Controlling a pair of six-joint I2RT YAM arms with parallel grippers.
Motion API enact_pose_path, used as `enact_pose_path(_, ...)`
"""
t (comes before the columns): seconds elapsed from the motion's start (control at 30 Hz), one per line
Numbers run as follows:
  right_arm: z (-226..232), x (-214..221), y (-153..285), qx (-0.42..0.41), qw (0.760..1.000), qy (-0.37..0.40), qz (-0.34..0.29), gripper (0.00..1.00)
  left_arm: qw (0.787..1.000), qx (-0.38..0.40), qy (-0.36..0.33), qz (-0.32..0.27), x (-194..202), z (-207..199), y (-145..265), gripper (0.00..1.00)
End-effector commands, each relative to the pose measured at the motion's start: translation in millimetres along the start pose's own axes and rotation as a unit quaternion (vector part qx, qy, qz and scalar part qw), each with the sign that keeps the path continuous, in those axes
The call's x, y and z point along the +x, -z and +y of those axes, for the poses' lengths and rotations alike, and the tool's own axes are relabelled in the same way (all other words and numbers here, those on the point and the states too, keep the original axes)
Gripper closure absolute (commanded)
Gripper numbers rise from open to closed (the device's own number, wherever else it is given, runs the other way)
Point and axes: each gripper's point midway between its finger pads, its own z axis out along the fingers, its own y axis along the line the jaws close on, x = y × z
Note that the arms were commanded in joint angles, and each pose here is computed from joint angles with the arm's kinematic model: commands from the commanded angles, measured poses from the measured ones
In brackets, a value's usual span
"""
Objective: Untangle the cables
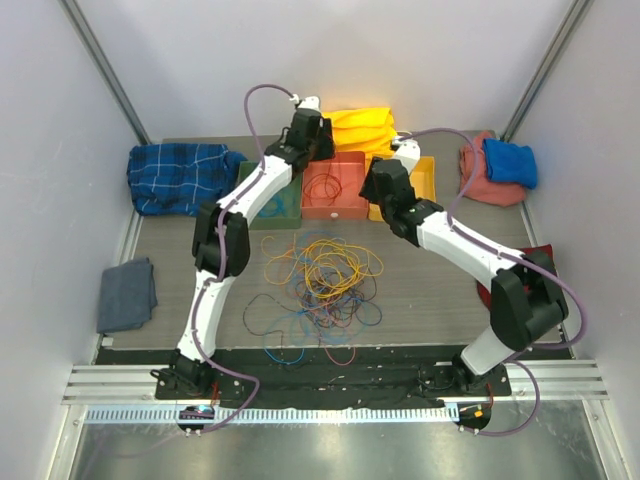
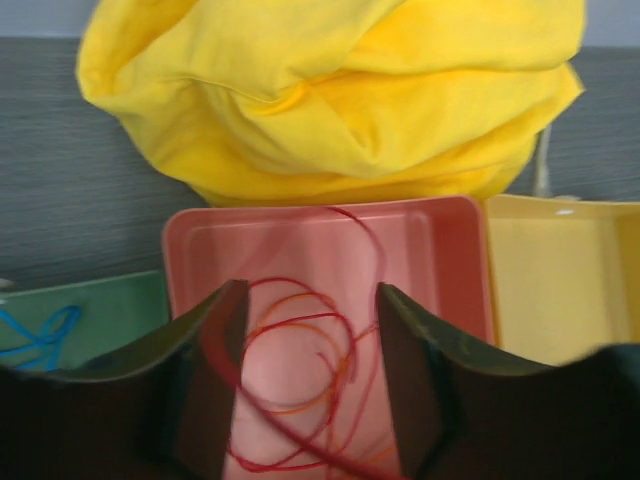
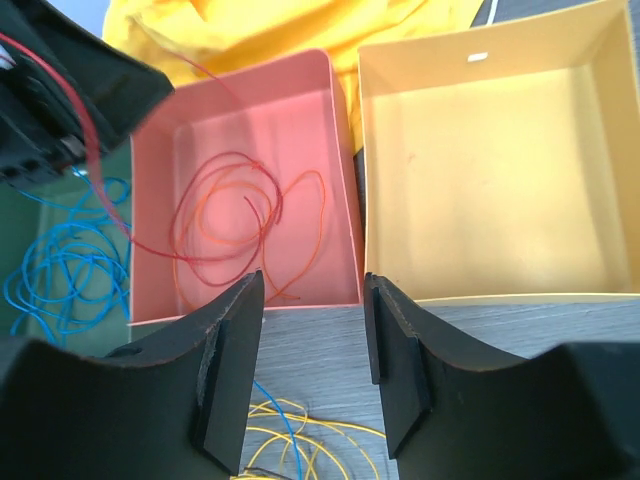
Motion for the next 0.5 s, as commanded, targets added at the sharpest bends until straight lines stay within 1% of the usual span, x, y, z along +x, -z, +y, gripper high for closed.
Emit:
enact_pose_path(0.0, -5, -21, 16, 0.009, 0.999, -0.022, -0.036, 0.48, 0.99, -0.087, -0.108, -0.018, -10, 8, 18, 0.35)
enact_pose_path(0.07, -3, -20, 18, 0.003, 0.999, -0.022, -0.035, 0.48, 0.985, -0.105, -0.134, -0.019, -9, 6, 24, 0.31)
enact_pose_path(0.2, -4, -12, 19, -0.003, 0.999, -0.021, -0.024, 0.48, 0.973, -0.154, -0.172, -0.017, -10, 17, 35, 0.3)
enact_pose_path(0.23, -4, -11, 19, -0.004, 0.999, -0.022, -0.023, 0.48, 0.967, -0.181, -0.179, -0.023, -12, 22, 39, 0.29)
enact_pose_path(0.33, -3, -5, 19, -0.008, 1.0, -0.023, -0.018, 0.48, 0.952, -0.223, -0.207, -0.033, -20, 32, 48, 0.27)
enact_pose_path(0.4, -3, -3, 18, -0.01, 1.0, -0.022, -0.016, 0.49, 0.942, -0.245, -0.225, -0.038, -25, 36, 52, 0.27)
enact_pose_path(0.47, -2, -1, 15, -0.014, 0.999, -0.023, -0.018, 0.51, 0.938, -0.255, -0.231, -0.04, -30, 39, 56, 0.25)
